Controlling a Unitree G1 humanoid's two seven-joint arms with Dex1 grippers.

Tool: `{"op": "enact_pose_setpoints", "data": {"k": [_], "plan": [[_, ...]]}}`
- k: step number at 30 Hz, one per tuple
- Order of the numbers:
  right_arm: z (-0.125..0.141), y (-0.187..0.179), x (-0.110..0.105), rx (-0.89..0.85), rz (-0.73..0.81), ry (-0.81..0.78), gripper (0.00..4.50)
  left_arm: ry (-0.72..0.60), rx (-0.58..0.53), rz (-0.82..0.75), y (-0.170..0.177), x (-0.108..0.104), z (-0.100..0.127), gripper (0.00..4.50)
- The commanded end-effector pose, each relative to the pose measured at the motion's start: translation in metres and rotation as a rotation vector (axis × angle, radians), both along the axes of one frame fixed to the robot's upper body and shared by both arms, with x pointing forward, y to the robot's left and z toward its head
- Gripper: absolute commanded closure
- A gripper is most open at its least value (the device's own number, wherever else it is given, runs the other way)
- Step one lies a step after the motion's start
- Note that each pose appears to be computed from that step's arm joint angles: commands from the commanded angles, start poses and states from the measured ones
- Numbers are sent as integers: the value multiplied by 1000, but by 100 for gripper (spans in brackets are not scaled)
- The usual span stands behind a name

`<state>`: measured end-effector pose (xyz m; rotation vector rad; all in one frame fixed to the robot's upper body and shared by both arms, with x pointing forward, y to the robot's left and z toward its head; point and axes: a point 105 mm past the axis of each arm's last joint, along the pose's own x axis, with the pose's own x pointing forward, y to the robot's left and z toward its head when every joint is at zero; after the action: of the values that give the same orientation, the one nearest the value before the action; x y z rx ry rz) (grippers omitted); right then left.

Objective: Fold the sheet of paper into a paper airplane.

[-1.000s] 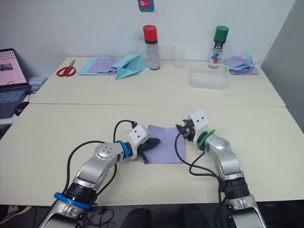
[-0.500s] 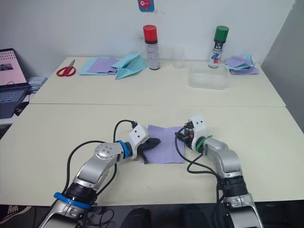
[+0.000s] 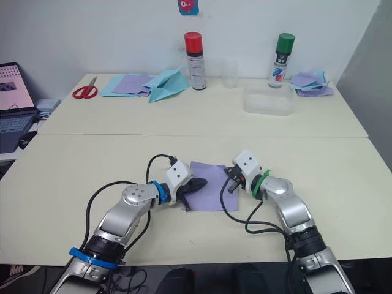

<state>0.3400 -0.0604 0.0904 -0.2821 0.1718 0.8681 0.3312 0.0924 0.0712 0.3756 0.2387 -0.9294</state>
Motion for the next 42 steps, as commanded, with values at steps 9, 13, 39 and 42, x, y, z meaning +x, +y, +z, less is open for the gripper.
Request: {"op": "enact_pose_setpoints", "data": {"k": [9,13,39,42], "plan": [[-3,10,0,-95,68,-41,448,36,47,19,6,0,-13,450],[0,5,6,-169,67,-94,448,26,54,33,8,3,-13,450],[-22,16,0,-390,259,-198,448,-10,-8,23,10,4,7,450],[-22,15,2,-384,247,-189,448,-21,-42,24,13,4,13,450]]}}
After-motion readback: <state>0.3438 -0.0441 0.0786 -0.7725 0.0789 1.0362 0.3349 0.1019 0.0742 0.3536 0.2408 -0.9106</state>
